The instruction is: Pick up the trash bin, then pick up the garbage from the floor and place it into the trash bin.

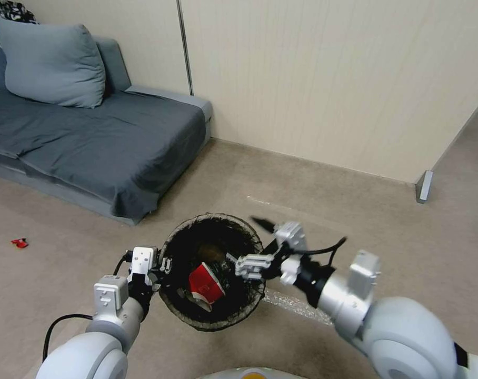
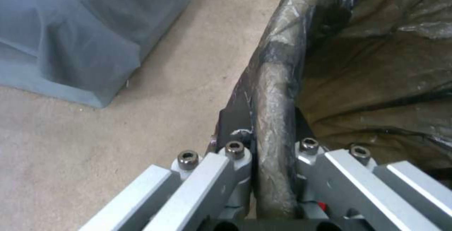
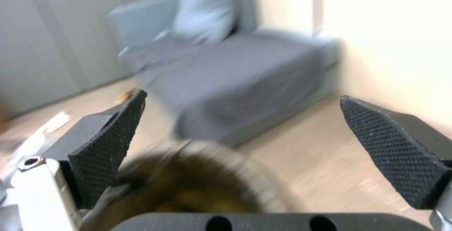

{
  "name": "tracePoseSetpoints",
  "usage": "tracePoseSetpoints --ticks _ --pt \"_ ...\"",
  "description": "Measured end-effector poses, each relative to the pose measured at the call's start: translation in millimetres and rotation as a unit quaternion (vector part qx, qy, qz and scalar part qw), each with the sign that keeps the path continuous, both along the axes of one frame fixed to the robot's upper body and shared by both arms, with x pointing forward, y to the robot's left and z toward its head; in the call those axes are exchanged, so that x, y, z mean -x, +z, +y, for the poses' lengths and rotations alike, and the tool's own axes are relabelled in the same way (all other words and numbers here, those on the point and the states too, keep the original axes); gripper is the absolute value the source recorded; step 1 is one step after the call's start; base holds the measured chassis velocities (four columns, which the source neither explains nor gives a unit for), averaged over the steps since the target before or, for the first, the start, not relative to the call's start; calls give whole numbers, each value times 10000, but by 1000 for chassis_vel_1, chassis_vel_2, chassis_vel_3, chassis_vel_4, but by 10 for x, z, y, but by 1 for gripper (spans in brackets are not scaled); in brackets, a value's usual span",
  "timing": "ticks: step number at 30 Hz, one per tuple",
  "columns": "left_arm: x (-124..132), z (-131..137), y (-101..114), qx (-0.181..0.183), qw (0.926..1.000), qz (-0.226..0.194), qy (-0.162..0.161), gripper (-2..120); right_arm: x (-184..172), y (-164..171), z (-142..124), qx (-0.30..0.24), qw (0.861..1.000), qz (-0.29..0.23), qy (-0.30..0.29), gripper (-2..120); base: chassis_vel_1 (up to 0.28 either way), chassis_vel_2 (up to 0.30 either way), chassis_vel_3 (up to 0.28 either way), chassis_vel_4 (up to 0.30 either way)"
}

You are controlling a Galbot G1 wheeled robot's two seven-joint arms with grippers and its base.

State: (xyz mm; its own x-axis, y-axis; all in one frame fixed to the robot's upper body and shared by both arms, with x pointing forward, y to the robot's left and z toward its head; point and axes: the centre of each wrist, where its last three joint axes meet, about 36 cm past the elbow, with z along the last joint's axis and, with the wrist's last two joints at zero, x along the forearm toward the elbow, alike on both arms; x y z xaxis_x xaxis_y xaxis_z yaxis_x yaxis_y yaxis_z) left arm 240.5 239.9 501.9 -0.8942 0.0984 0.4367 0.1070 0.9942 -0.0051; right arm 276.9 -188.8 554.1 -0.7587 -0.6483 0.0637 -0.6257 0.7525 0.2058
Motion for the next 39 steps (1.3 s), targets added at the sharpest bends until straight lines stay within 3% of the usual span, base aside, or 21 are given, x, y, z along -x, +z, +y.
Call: tracePoseSetpoints --ticks 2,3,6,9,12,16,22,39 --pt "9 13 11 -13 10000 -2 1 2 -33 34 -88 -46 9982 -369 -479 100 0 0 0 0" --pt "17 28 22 -34 10000 -11 20 2 -73 52 -211 55 9913 -850 -1008 100 0 0 0 0" --pt "18 36 35 -46 10000 -30 22 2 -104 18 -360 241 9816 -1155 -1504 100 0 0 0 0" --pt "15 40 43 -50 10000 -47 17 2 -105 -69 -474 411 9713 -1310 -1942 100 0 0 0 0" --pt "18 44 49 -38 10000 -60 37 2 12 -385 -606 749 9487 -1418 -2726 100 0 0 0 0" --pt "36 41 58 -23 10000 -58 68 2 197 -658 -638 963 9349 -1376 -3127 100 0 0 0 0" --pt "70 26 52 -24 9999 -40 162 2 433 -989 -708 1199 9223 -1486 -3361 100 0 0 0 0" --pt "145 9 89 -46 9999 43 151 2 802 -1170 -482 1104 9207 -1418 -3464 100 0 0 0 0"
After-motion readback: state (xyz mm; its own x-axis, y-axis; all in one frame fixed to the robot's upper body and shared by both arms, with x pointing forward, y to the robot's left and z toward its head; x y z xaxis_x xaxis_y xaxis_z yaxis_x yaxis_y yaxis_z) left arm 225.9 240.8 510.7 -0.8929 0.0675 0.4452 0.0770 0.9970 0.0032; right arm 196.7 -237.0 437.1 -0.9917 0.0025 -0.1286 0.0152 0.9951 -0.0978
